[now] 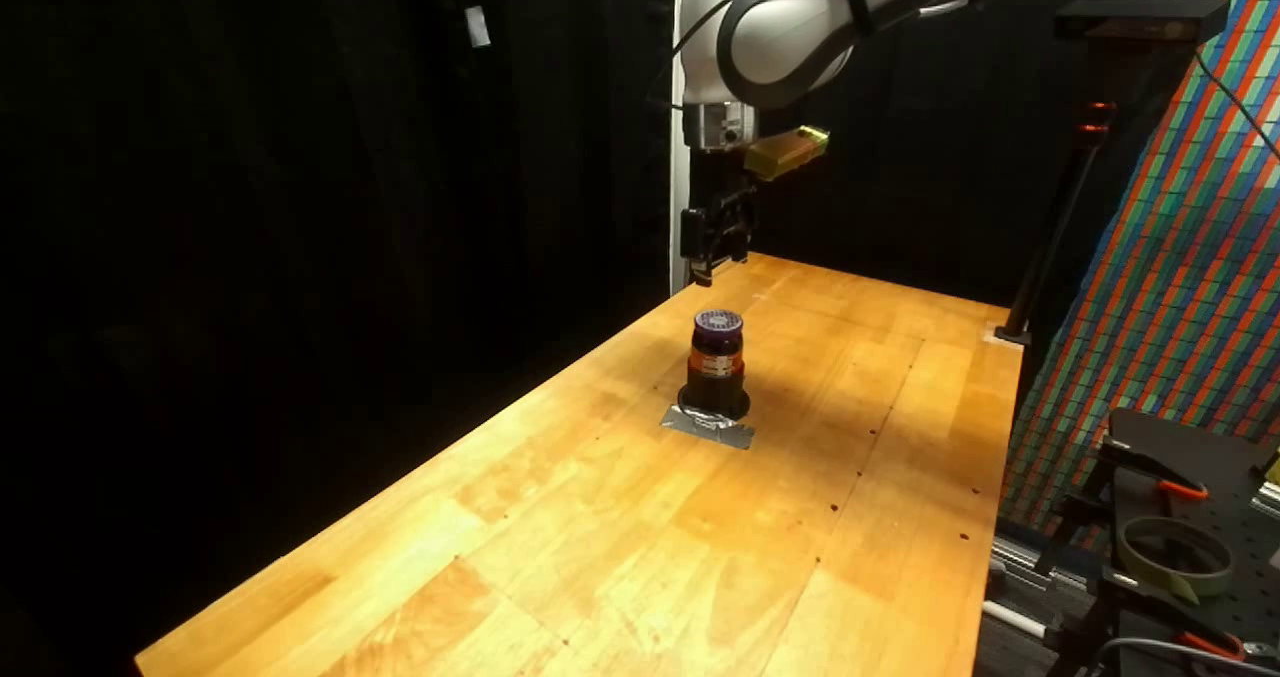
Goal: Put the rubber band on the cup
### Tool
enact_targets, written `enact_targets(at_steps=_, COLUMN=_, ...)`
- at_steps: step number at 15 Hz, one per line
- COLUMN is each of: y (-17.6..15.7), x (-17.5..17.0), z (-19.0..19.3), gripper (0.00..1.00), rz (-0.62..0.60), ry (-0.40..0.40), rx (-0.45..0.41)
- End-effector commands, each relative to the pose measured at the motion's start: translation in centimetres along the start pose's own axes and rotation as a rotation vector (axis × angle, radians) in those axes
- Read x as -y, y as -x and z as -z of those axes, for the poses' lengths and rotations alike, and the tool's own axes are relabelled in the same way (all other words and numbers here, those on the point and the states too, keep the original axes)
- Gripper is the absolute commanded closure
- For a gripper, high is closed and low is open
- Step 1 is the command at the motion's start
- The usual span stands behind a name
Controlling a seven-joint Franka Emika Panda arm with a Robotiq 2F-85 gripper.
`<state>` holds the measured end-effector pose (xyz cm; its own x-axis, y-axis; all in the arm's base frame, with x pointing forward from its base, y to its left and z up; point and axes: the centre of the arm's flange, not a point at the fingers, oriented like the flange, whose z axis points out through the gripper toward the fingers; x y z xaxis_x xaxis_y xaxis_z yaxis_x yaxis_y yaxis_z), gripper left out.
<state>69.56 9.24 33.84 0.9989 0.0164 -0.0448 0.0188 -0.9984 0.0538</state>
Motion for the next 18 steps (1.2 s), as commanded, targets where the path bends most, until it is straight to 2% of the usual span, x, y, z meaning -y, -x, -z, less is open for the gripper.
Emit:
enact_targets(at_steps=1, y=-1.7, x=1.1, z=-1.3, gripper=0.0, rz=0.025, ry=-0.031, rx=-0.019)
enact_targets(at_steps=7, y=-2.0, x=2.6, z=-3.4, gripper=0.0, rz=0.043, ry=-0.066, rx=-0.029)
enact_targets(at_steps=18, y=-2.0, x=2.2, z=-6.7, gripper=0.0, rz=0.025, ry=-0.059, rx=-0.01)
